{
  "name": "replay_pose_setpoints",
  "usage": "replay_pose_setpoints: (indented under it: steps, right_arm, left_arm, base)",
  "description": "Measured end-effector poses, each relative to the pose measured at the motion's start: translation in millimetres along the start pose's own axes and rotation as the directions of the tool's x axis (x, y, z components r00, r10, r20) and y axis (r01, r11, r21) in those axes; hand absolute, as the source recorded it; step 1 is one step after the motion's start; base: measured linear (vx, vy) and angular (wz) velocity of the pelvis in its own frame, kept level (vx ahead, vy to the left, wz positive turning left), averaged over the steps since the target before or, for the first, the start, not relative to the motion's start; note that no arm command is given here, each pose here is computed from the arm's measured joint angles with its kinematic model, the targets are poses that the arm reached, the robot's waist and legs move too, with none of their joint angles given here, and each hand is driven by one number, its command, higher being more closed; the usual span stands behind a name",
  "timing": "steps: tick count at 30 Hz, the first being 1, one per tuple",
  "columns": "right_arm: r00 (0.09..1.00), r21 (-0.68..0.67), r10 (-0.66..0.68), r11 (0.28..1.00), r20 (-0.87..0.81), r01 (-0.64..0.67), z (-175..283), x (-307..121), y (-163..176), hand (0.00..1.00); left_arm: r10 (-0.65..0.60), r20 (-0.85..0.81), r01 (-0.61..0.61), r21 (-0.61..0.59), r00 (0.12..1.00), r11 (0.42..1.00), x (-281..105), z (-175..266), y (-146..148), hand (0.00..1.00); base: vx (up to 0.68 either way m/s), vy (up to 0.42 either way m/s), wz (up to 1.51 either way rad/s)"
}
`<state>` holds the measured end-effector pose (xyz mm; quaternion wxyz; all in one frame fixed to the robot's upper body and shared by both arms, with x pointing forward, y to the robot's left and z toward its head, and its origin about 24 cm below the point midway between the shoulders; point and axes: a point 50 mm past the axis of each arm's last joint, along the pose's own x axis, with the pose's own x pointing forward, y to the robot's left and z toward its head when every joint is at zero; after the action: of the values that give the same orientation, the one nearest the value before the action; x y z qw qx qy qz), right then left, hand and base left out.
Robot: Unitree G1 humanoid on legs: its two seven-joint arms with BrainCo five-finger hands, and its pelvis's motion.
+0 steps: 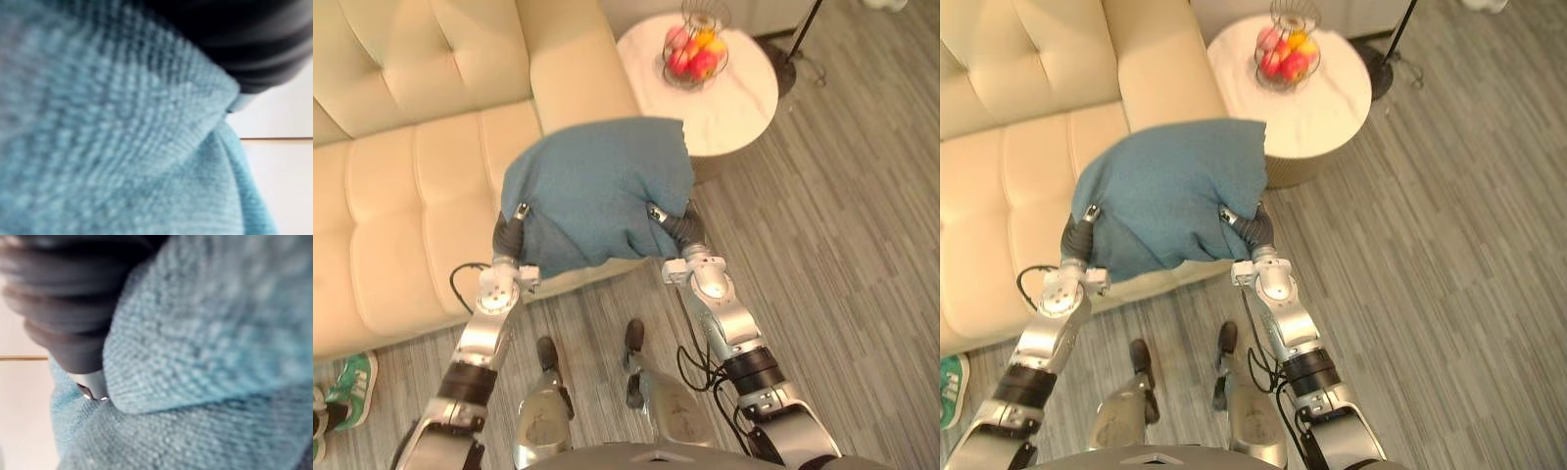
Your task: Pick up cushions and gather them together orderly.
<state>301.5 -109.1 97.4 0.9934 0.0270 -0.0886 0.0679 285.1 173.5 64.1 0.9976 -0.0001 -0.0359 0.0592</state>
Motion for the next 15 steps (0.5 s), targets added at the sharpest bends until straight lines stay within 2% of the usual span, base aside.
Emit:
replay_pose_setpoints:
  steps: [6,15]
  right_arm:
    - [0.999,-0.004,0.049,0.999,-0.021,-0.049,-9.4,-23.1,0.6,1.00]
    - [0.995,-0.074,0.060,0.995,-0.079,-0.066,-24.3,-38.1,-1.0,1.00]
  left_arm:
    - [0.042,-0.058,-0.050,-0.141,0.997,0.989,-43.3,-15.6,1.3,1.00]
    - [0.047,-0.124,-0.066,-0.158,0.991,0.985,-62.9,-30.4,5.0,1.00]
  base:
    - [0.05,0.061,0.07]
    - [-0.03,0.047,0.04]
